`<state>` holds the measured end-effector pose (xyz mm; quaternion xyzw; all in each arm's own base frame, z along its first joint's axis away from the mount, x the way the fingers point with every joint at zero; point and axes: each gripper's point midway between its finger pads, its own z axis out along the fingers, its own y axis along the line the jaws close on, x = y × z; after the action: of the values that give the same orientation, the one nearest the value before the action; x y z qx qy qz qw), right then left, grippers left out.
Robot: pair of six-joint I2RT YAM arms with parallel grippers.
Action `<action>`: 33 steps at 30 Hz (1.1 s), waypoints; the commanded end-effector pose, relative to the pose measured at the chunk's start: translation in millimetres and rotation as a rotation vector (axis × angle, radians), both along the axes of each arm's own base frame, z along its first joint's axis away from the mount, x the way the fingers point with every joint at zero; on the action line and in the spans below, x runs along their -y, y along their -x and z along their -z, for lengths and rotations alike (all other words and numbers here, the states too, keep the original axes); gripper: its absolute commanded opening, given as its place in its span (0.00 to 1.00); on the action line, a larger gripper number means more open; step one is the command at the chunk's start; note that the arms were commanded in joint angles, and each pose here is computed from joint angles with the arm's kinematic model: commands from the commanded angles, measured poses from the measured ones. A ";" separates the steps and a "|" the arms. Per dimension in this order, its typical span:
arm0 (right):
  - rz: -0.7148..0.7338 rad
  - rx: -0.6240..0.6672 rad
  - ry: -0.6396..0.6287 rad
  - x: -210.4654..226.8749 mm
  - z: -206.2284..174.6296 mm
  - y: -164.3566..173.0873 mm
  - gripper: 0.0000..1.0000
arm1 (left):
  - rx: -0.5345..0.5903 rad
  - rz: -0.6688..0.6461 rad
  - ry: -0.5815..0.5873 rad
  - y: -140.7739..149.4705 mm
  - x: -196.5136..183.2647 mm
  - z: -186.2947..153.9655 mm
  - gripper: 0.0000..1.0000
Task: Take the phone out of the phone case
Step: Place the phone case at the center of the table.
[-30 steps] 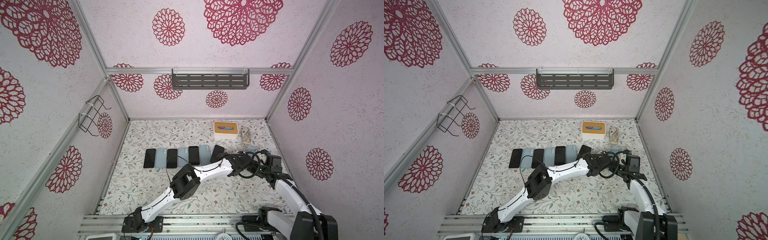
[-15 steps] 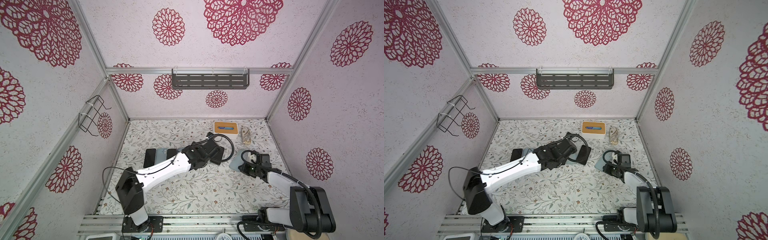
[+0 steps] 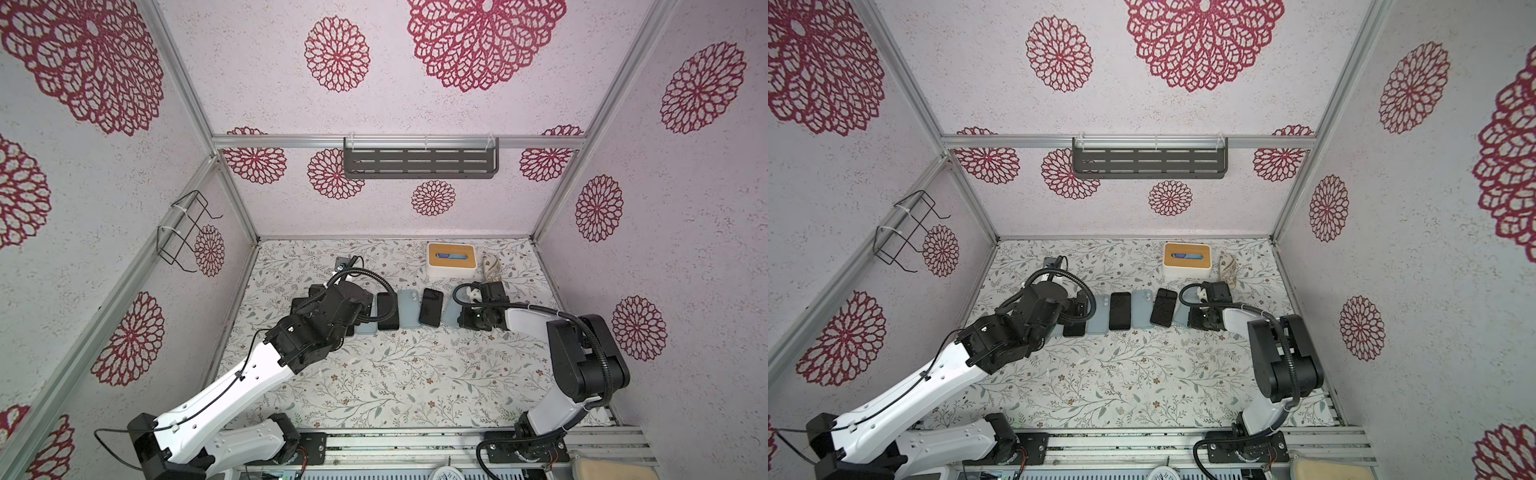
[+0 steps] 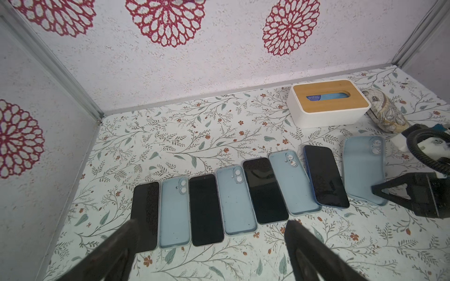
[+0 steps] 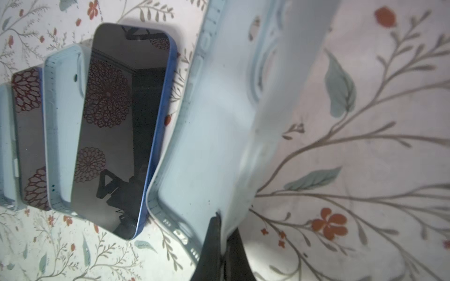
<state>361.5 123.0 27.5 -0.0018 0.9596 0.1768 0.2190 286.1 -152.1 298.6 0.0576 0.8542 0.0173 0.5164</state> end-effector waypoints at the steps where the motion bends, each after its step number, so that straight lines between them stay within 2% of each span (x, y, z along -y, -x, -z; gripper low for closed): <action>1: -0.054 -0.044 0.167 17.6 9.5 8.0 0.00 | -0.013 -0.031 -0.009 8.1 -13.7 6.7 0.97; 8: -0.194 -0.122 0.314 24.0 13.0 19.9 0.00 | -0.043 -0.020 -0.008 10.5 -12.8 22.5 0.97; 17: -0.254 -0.121 0.423 30.2 2.0 29.7 0.00 | -0.196 0.162 0.141 -9.4 68.7 89.3 0.97; 23: -0.329 -0.111 0.413 20.2 2.6 18.3 0.00 | -0.276 0.212 0.233 -31.7 113.7 122.0 1.00; 26: -0.366 -0.114 0.399 11.6 7.1 14.1 0.00 | -0.309 0.225 0.292 -39.4 127.0 135.2 0.98; 33: -0.474 -0.146 0.391 -5.5 14.1 19.3 0.02 | -0.302 0.229 0.319 -40.2 128.5 137.2 0.97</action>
<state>365.3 118.9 27.6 -0.2108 0.9654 0.0279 0.1509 320.8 -272.7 142.5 0.0834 0.9158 -0.1499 0.3631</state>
